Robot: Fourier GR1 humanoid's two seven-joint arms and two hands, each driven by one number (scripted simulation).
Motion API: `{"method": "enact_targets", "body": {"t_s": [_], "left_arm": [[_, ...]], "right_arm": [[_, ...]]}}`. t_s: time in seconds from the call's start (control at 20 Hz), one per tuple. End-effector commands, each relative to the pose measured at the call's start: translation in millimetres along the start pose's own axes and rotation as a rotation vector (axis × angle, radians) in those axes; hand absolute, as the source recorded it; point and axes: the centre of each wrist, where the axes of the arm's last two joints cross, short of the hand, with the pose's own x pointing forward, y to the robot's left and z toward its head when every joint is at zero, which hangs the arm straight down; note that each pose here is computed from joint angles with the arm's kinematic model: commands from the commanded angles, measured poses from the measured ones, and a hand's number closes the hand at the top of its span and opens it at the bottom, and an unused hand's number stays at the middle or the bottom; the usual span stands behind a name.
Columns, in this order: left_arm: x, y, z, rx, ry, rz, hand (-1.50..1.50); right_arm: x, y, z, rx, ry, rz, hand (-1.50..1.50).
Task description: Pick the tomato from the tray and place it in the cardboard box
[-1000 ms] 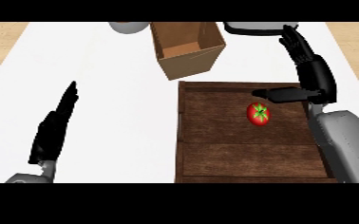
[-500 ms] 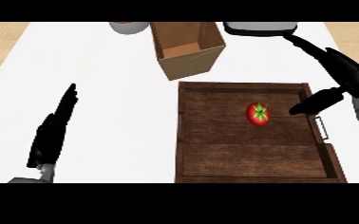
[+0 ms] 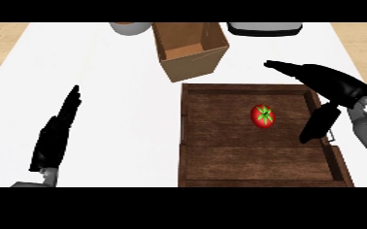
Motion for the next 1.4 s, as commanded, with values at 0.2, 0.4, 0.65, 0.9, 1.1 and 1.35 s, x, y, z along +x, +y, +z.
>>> {"method": "enact_targets", "body": {"t_s": [0.2,0.4,0.65,0.9,1.1,1.35], "left_arm": [[-8,-3,-8,0.012,0.014,0.011,0.00],[14,-1,-1,0.001,-0.007,-0.008,0.00],[8,9,9,-0.007,0.002,-0.013,0.00],[6,-7,-2,0.005,-0.001,-0.003,0.00],[1,-5,1,0.015,0.006,0.011,0.00],[9,-1,1,0.004,0.002,0.009,0.00]], "right_arm": [[20,23,-14,0.012,0.104,0.024,-1.50],[3,48,-5,0.032,0.135,0.054,-1.50],[15,52,-16,0.051,0.180,0.076,-1.50],[5,60,-33,0.045,0.164,0.061,-1.50],[-9,77,10,0.048,0.155,0.064,-1.50],[15,62,-22,0.026,0.165,0.041,-1.50]]}}
